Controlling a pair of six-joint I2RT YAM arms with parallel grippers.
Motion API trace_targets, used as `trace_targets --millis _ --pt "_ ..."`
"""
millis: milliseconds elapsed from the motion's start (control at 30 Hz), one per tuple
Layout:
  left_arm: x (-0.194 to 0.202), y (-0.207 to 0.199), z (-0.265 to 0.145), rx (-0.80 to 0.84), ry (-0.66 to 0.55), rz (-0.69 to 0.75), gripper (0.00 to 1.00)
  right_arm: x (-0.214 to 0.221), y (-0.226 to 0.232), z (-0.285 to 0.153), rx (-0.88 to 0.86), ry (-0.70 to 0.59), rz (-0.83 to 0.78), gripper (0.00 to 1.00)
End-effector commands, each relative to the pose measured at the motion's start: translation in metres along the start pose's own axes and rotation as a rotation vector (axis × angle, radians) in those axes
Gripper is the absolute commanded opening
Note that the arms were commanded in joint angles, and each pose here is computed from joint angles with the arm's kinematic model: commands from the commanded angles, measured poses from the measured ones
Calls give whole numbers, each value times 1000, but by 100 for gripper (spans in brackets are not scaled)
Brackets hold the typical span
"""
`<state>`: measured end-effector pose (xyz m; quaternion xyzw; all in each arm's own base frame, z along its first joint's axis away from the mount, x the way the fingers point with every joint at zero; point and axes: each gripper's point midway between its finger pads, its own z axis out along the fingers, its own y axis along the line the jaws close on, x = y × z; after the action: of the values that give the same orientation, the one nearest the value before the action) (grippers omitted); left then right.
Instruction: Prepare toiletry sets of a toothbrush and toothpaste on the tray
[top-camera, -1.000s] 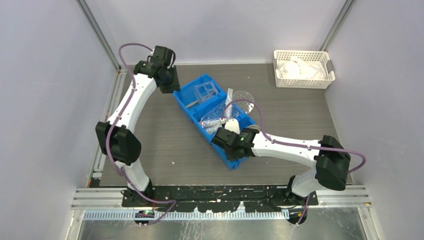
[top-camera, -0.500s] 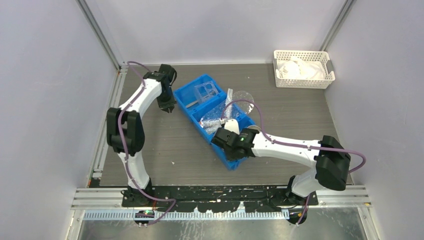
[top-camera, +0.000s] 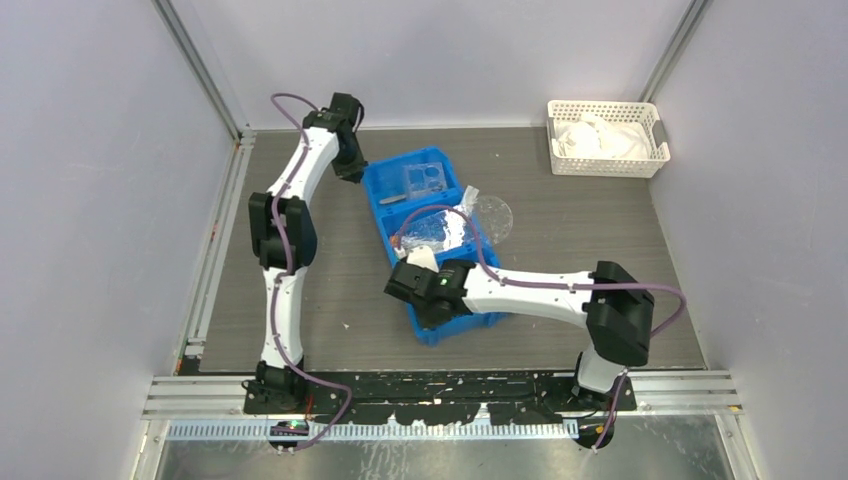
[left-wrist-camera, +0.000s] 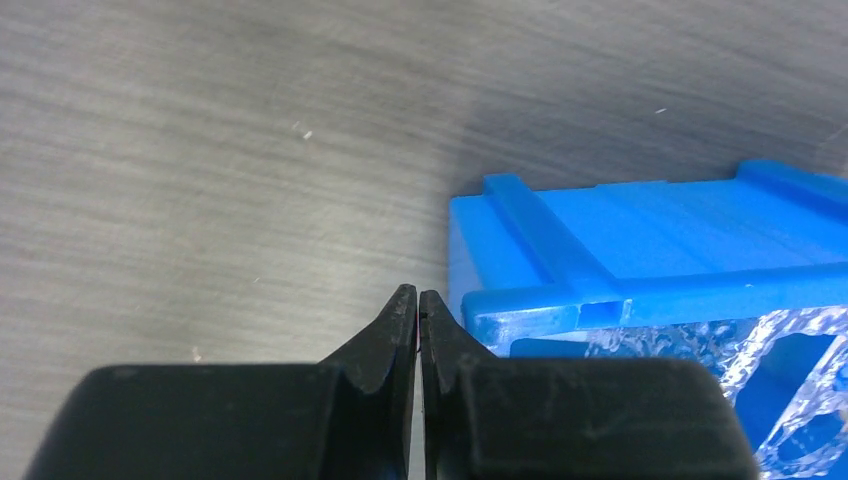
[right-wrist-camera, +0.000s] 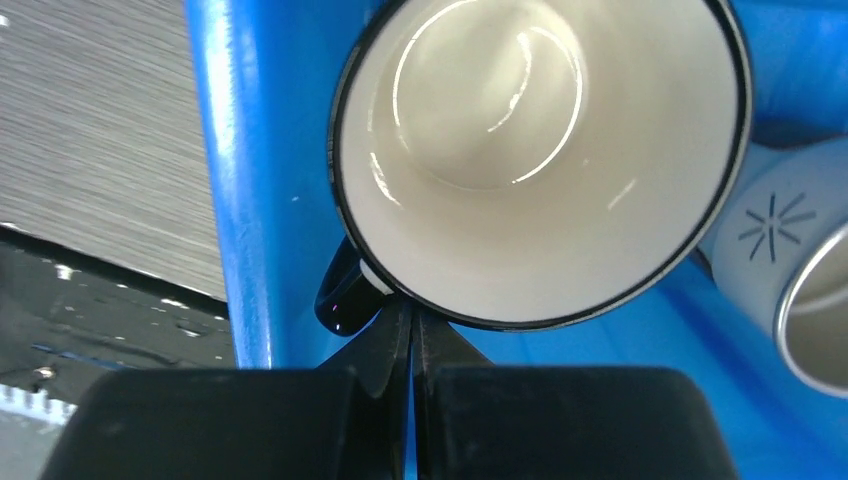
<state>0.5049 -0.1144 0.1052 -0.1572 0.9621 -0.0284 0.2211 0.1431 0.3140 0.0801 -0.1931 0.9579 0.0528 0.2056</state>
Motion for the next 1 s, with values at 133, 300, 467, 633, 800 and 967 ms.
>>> trace_targets --millis 133,300,467,633,800,967 --pt "15 -91 7 237 48 89 7 -29 68 18 -166 -6 -89 1" --pt "31 -129 16 339 76 124 7 -44 92 26 -224 -25 -112 1" --pt "42 -162 7 464 92 172 7 -60 111 33 -276 -68 -142 1" --pt "45 -187 -15 605 91 230 8 -76 117 50 -322 -93 -122 1" --pt "48 -208 -36 731 95 262 8 -104 101 69 -328 -121 -56 1" --pt "26 -202 -44 719 18 258 9 -139 78 78 -320 -169 -17 1"
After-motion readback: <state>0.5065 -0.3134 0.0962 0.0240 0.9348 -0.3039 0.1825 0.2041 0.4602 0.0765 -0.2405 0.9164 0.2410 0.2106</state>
